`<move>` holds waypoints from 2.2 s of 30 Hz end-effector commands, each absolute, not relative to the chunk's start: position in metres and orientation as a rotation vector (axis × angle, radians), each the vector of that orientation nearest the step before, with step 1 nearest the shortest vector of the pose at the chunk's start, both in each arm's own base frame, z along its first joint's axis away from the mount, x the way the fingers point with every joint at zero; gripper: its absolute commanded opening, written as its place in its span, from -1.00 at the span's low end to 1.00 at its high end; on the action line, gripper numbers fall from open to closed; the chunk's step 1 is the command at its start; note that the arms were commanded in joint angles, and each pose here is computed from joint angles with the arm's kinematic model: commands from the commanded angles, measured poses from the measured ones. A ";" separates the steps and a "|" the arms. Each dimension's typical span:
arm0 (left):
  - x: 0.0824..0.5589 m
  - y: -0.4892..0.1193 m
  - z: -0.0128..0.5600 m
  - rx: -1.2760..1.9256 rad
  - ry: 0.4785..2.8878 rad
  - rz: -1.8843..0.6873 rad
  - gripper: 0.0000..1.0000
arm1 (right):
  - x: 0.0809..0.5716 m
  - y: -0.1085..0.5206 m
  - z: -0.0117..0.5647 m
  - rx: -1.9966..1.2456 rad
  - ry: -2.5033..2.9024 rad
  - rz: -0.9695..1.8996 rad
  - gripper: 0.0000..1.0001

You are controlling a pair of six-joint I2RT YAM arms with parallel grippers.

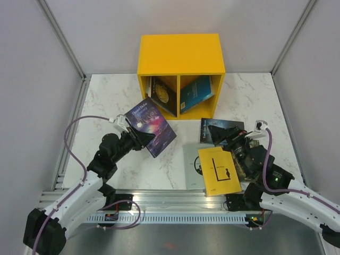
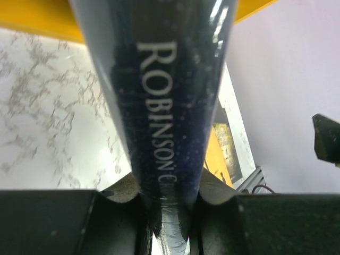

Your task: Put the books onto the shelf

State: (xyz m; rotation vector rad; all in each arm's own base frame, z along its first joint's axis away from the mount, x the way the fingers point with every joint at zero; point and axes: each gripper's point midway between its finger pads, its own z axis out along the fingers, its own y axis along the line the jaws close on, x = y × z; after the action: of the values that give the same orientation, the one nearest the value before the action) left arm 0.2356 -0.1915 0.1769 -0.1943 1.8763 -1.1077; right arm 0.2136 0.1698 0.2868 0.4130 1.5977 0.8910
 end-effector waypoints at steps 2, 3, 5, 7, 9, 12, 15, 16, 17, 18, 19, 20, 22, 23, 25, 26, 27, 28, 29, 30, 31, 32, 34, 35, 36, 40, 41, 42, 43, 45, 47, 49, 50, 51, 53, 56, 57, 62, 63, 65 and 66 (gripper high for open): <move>0.260 -0.199 0.294 -0.069 1.487 -1.154 -0.95 | 0.213 0.152 0.278 0.408 1.621 0.786 0.96; 0.265 -0.202 0.291 -0.066 1.501 -1.145 -0.95 | 0.213 0.151 0.278 0.411 1.621 0.781 0.96; 0.271 -0.204 0.302 -0.058 1.478 -1.138 -0.95 | 0.213 0.150 0.279 0.405 1.623 0.775 0.96; 0.280 -0.208 0.306 -0.062 1.483 -1.129 -0.95 | 0.213 0.150 0.280 0.408 1.621 0.774 0.96; 0.288 -0.210 0.307 -0.052 1.486 -1.109 -0.95 | 0.213 0.150 0.279 0.406 1.624 0.770 0.96; 0.306 -0.214 0.310 -0.040 1.488 -1.059 -0.95 | 0.213 0.150 0.278 0.404 1.629 0.766 0.96; 0.327 -0.212 0.322 -0.059 1.456 -0.987 -0.96 | 0.212 0.148 0.277 0.404 1.632 0.761 0.96; 0.334 -0.212 0.318 -0.065 1.465 -0.964 -0.95 | 0.212 0.147 0.278 0.406 1.631 0.759 0.96; 0.339 -0.211 0.318 -0.056 1.462 -0.928 -0.95 | 0.211 0.146 0.278 0.406 1.631 0.759 0.96; 0.344 -0.209 0.320 -0.062 1.460 -0.906 -0.95 | 0.210 0.144 0.277 0.405 1.632 0.758 0.96; 0.350 -0.206 0.327 -0.077 1.445 -0.879 -0.95 | 0.210 0.143 0.278 0.409 1.630 0.752 0.96; 0.356 -0.208 0.322 -0.060 1.461 -0.854 -0.95 | 0.210 0.142 0.278 0.407 1.631 0.753 0.96; 0.367 -0.203 0.327 -0.087 1.449 -0.808 -0.95 | 0.209 0.138 0.277 0.412 1.631 0.745 0.96; 0.372 -0.204 0.322 -0.086 1.461 -0.790 -0.95 | 0.208 0.137 0.277 0.413 1.630 0.741 0.96; 0.378 -0.203 0.325 -0.106 1.441 -0.782 -0.95 | 0.208 0.136 0.274 0.414 1.634 0.734 0.96; 0.383 -0.204 0.319 -0.115 1.448 -0.775 -0.95 | 0.208 0.136 0.273 0.414 1.634 0.734 0.96; 0.387 -0.200 0.323 -0.145 1.415 -0.766 -0.95 | 0.208 0.137 0.272 0.411 1.638 0.732 0.96; 0.390 -0.198 0.320 -0.166 1.408 -0.757 -0.95 | 0.209 0.137 0.271 0.413 1.639 0.728 0.96; 0.394 -0.197 0.317 -0.194 1.405 -0.753 -0.95 | 0.209 0.138 0.270 0.410 1.646 0.726 0.96; 0.402 -0.194 0.308 -0.230 1.411 -0.727 -0.95 | 0.209 0.139 0.269 0.407 1.651 0.724 0.96; 0.406 -0.191 0.308 -0.257 1.394 -0.718 -0.95 | 0.210 0.140 0.268 0.407 1.654 0.721 0.96; 0.409 -0.191 0.307 -0.285 1.382 -0.721 -0.95 | 0.210 0.141 0.266 0.405 1.659 0.719 0.96; 0.419 -0.187 0.297 -0.355 1.358 -0.701 -0.95 | 0.210 0.143 0.263 0.398 1.670 0.717 0.96; 0.422 -0.188 0.295 -0.373 1.349 -0.700 -0.95 | 0.211 0.144 0.261 0.394 1.678 0.713 0.96; 0.430 -0.189 0.285 -0.398 1.354 -0.679 -0.95 | 0.211 0.144 0.260 0.394 1.679 0.710 0.96; 0.445 -0.201 0.279 -0.461 1.320 -0.639 -0.95 | 0.212 0.145 0.254 0.385 1.692 0.692 0.96; 0.449 -0.198 0.283 -0.496 1.289 -0.622 -0.95 | 0.212 0.145 0.253 0.384 1.693 0.688 0.96; 0.453 -0.202 0.282 -0.495 1.280 -0.623 -0.95 | 0.213 0.145 0.252 0.380 1.696 0.684 0.96; 0.461 -0.208 0.277 -0.495 1.283 -0.619 -0.95 | 0.213 0.146 0.251 0.376 1.699 0.681 0.96; 0.469 -0.215 0.270 -0.492 1.295 -0.616 -0.95 | 0.214 0.147 0.248 0.367 1.707 0.666 0.96; 0.478 -0.221 0.270 -0.539 1.252 -0.623 -0.96 | 0.215 0.148 0.246 0.356 1.716 0.657 0.96; 0.483 -0.228 0.262 -0.537 1.233 -0.574 -0.95 | 0.216 0.150 0.244 0.347 1.721 0.642 0.96; 0.483 -0.231 0.269 -0.535 1.193 -0.583 -0.95 | 0.217 0.150 0.243 0.343 1.723 0.635 0.96; 0.485 -0.234 0.267 -0.522 1.196 -0.565 -0.95 | 0.218 0.150 0.241 0.335 1.729 0.618 0.96; 0.490 -0.247 0.261 -0.511 1.197 -0.551 -0.95 | 0.221 0.152 0.238 0.328 1.734 0.602 0.96; 0.494 -0.256 0.249 -0.511 1.185 -0.532 -0.95 | 0.224 0.158 0.236 0.316 1.739 0.597 0.96; 0.495 -0.258 0.244 -0.510 1.199 -0.535 -0.95 | 0.224 0.160 0.236 0.316 1.738 0.602 0.96; 0.490 -0.262 0.217 -0.515 1.282 -0.558 -0.85 | 0.225 0.164 0.233 0.309 1.745 0.604 0.96; 0.488 -0.261 0.209 -0.508 1.308 -0.546 -0.70 | 0.225 0.164 0.233 0.309 1.745 0.604 0.96; 0.486 -0.263 0.205 -0.504 1.334 -0.558 -0.40 | 0.225 0.164 0.232 0.315 1.746 0.614 0.96; 0.485 -0.266 0.197 -0.481 1.372 -0.554 -0.29 | 0.224 0.164 0.231 0.318 1.746 0.618 0.96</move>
State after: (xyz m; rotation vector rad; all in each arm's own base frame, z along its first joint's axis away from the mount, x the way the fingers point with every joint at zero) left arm 0.4925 -0.2588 0.1685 -0.4424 1.4409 -0.4483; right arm 0.2231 0.1633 0.2270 0.3065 1.7721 0.5983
